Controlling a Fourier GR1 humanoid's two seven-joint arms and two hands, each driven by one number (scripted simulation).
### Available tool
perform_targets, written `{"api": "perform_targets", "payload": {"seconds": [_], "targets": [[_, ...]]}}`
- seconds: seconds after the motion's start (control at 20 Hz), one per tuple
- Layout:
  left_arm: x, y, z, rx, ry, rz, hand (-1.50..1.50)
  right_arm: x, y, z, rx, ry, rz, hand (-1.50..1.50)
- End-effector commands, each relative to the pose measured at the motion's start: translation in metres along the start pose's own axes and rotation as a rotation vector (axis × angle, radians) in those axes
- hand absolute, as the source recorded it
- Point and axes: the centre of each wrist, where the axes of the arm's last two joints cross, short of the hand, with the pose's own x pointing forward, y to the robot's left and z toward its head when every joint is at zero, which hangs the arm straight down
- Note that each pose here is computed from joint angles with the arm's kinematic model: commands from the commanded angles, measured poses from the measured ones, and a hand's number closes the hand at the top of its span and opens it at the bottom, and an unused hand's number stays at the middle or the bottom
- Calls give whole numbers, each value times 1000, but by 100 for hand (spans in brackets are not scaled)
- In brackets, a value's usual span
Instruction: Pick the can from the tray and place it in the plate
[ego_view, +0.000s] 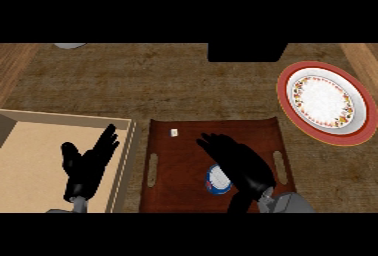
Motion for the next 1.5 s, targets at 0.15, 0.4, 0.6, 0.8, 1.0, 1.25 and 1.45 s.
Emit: {"api": "perform_targets", "payload": {"seconds": [0.15, 0.4, 0.6, 0.8, 1.0, 1.25, 1.45], "targets": [[5, -9, -4, -5, 0, 5, 0, 1, 26, -16, 52, 6, 26, -150], [-9, -5, 1, 21, 17, 6, 0, -29, 23, -22, 81, -54, 157, 150], [-18, -6, -1, -9, 15, -7, 0, 0, 29, -33, 27, -59, 159, 150], [-2, 0, -5, 4, 4, 6, 0, -12, 18, -25, -66, -86, 185, 150], [4, -10, 5, -18, -3, -1, 0, -21, -15, -52, -367, 236, -24, 150], [7, 2, 6, 12, -15, 4, 0, -59, -56, -48, -671, 709, -154, 150], [5, -7, 7, -20, -3, -4, 0, -55, -98, -56, -957, 900, -147, 150]]}}
